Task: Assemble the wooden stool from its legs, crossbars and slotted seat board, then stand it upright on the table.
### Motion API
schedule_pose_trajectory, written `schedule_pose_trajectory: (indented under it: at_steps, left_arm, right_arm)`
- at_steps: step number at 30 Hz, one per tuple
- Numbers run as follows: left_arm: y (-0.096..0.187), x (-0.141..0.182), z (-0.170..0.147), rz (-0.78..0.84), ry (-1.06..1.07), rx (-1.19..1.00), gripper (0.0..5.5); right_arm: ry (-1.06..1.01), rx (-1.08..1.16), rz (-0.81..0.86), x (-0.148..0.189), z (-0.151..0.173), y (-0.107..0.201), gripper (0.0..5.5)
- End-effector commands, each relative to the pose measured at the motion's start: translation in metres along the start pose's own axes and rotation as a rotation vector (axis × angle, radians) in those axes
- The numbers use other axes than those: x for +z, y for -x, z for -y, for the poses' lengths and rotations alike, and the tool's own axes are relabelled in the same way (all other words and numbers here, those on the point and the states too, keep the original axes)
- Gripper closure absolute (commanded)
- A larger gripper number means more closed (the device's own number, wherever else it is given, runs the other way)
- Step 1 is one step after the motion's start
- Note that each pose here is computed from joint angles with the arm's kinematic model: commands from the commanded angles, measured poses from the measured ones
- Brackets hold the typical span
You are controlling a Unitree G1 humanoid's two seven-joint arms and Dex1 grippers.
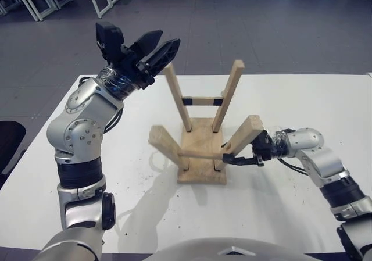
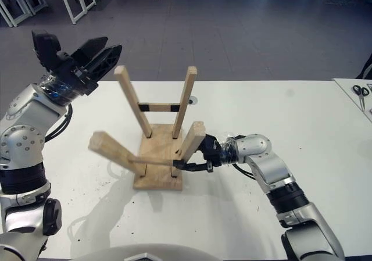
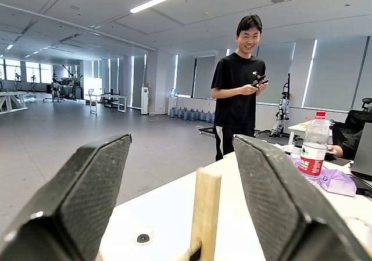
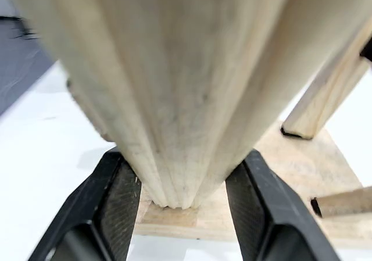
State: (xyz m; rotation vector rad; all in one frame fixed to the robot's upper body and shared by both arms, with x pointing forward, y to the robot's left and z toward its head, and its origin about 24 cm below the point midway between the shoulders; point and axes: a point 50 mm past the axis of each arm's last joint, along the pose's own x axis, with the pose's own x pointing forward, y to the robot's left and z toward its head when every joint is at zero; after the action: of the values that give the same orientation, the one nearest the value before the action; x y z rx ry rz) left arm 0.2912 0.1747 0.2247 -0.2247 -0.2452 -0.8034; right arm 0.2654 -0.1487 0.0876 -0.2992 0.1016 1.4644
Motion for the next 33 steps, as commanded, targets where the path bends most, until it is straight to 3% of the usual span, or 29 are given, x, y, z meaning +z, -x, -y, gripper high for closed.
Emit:
schedule_pose_trajectory:
  at_steps: [1, 6, 9, 15, 20, 26, 33]
  left_arm:
    - [-0.003, -0.004, 0.006, -0.027, -0.011, -0.014, 2.26]
    - [-0.010, 0.008, 0.025, -0.035, -0.095, -0.133, 2.26]
    - [-0.012, 0.006, 0.049, -0.193, -0.271, -0.357, 2.26]
    - [-0.033, 0.006, 0.061, -0.548, -0.638, -0.763, 2.26]
    - [-0.048, -0.029, 0.056, -0.740, -0.692, -0.927, 2.26]
    - [-0.053, -0.061, 0.040, -0.898, -0.728, -0.997, 3.19]
    - [-0.053, -0.082, 0.043, -0.933, -0.712, -1.043, 4.20]
  right_arm:
    - [0.023, -0.123, -0.042, -0.020, 0.001, 0.002, 3.48]
    - [-0.068, -0.257, -0.046, -0.016, 0.009, -0.010, 3.48]
    - [-0.085, -0.294, -0.080, -0.013, 0.009, -0.013, 3.48]
    - [-0.068, -0.298, -0.175, -0.016, 0.002, -0.007, 3.48]
    - [-0.036, -0.275, -0.200, -0.018, -0.004, -0.014, 3.48]
    - [-0.013, -0.252, -0.200, -0.017, -0.009, -0.020, 3.48]
    - [-0.020, -0.252, -0.205, -0.019, -0.011, -0.021, 3.48]
